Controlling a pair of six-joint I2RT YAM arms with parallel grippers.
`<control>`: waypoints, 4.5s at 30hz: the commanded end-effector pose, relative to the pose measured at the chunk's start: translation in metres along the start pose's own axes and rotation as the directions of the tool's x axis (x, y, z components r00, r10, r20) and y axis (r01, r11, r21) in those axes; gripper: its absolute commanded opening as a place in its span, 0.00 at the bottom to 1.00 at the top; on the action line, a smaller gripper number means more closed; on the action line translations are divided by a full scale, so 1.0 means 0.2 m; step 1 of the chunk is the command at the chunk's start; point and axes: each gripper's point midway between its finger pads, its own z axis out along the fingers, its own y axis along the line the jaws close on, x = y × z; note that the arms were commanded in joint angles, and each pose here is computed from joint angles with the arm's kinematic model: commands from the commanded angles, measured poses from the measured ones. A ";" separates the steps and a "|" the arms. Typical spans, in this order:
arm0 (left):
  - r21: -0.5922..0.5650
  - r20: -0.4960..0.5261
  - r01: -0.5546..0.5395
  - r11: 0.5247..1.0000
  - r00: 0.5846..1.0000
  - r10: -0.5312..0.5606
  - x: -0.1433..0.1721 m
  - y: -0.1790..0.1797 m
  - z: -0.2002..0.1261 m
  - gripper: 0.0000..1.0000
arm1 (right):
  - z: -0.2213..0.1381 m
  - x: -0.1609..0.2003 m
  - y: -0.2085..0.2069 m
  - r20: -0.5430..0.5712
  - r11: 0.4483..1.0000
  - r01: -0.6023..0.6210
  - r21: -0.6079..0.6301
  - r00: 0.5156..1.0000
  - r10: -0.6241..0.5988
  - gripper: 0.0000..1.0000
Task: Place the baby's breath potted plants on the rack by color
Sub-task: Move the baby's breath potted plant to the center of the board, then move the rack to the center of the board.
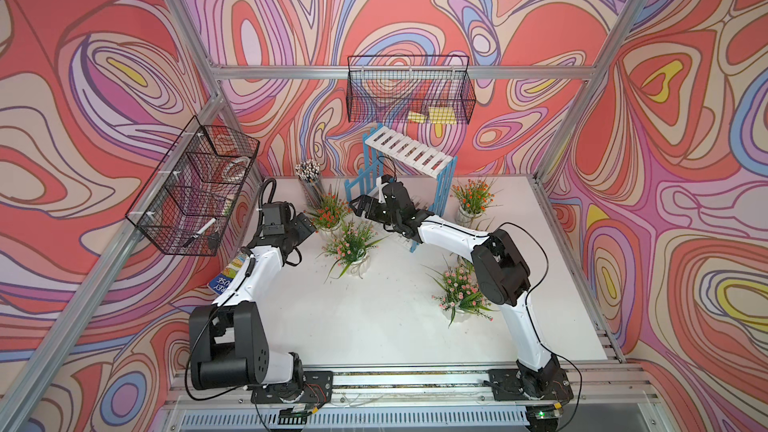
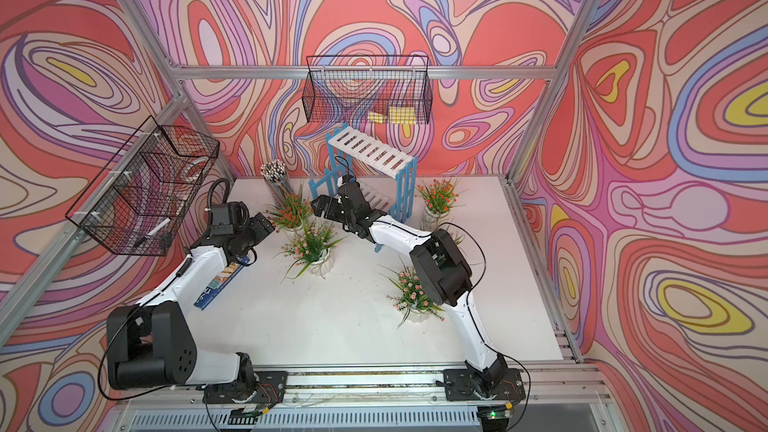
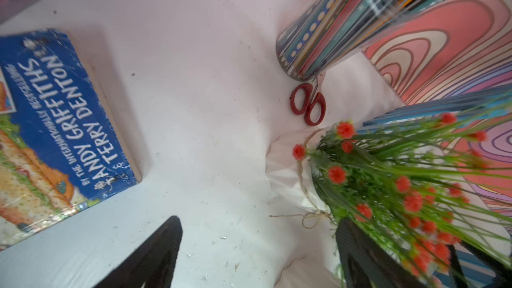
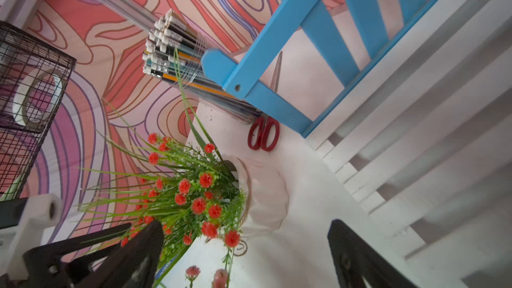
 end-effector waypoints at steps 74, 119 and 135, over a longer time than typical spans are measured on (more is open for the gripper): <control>0.248 0.066 0.135 0.959 0.986 -0.155 0.18 -0.06 -0.01 0.80 | 0.29 0.71 0.16 -0.411 0.933 -0.053 -0.357 0.906 -0.106 0.98; 0.238 0.054 -0.099 0.966 0.995 0.089 0.01 -0.19 -0.34 0.84 | -0.26 0.07 -0.04 -0.072 0.931 0.309 0.195 0.951 -0.301 0.98; 0.368 0.161 -0.274 0.888 0.960 0.230 -0.10 -0.54 -0.40 0.84 | -0.37 0.06 -0.26 0.203 0.872 0.160 0.462 0.939 -0.279 0.98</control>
